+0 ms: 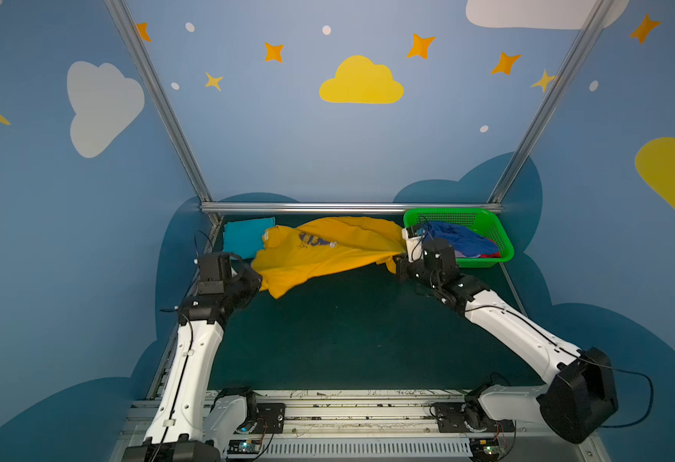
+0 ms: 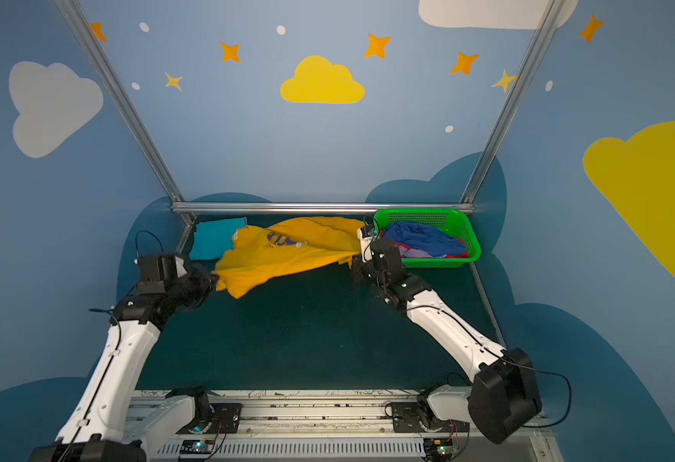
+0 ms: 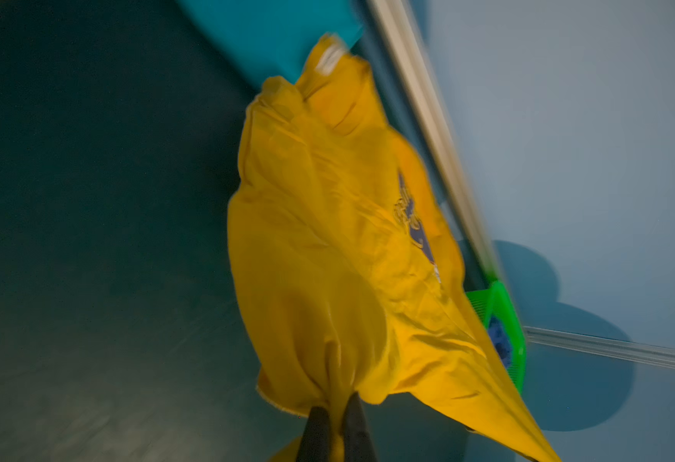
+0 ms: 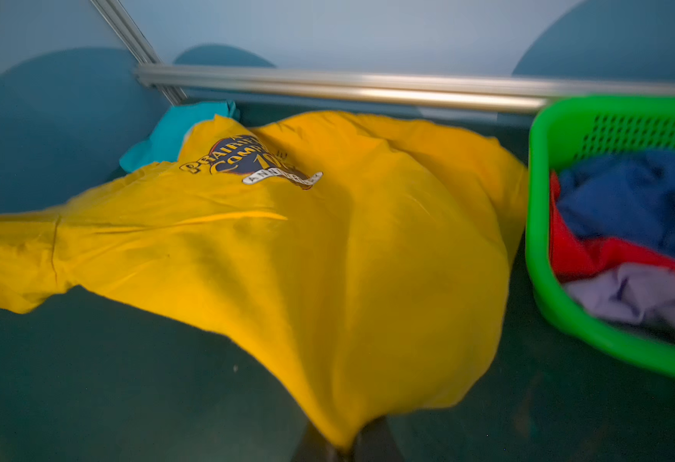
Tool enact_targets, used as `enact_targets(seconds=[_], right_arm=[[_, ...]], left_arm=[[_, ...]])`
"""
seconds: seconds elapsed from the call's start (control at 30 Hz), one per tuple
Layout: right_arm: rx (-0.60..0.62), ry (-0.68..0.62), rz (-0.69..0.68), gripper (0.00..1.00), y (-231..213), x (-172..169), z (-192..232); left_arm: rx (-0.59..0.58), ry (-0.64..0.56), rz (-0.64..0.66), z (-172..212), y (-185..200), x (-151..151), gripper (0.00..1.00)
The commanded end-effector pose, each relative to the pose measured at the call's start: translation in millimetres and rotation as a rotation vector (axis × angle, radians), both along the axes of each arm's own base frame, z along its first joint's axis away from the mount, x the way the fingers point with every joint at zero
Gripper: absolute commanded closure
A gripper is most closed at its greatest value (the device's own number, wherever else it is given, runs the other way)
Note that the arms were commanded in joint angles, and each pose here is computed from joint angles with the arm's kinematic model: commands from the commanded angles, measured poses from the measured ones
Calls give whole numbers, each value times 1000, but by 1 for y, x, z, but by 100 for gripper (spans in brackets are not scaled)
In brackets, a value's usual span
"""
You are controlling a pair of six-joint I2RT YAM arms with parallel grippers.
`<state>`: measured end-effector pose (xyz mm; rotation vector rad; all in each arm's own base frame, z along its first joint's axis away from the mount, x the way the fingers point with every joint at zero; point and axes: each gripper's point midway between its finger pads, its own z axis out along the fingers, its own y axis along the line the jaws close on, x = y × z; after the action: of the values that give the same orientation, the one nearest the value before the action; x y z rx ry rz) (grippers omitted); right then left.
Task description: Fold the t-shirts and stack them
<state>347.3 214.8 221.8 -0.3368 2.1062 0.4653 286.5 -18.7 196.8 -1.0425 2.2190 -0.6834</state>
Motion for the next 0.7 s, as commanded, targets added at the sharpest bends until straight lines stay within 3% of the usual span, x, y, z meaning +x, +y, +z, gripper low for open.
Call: enact_targets(seconds=[0.0, 0.23, 0.4, 0.53, 0.67], right_arm=[[39, -24, -68, 100, -13, -7, 17], [-14, 25, -128, 100, -21, 4, 1], [-24, 69, -205, 100, -26, 66, -8], [27, -36, -219, 100, -19, 136, 53], [78, -220, -196, 100, -5, 182, 146]], left_arm=[[26, -20, 32, -1, 6, -12, 96], [-9, -32, 23, 1, 1, 17, 96], [-62, -67, -25, 8, -19, 79, 96], [-51, -184, -132, 71, -56, 152, 96], [25, -372, -164, 175, -65, 203, 96]])
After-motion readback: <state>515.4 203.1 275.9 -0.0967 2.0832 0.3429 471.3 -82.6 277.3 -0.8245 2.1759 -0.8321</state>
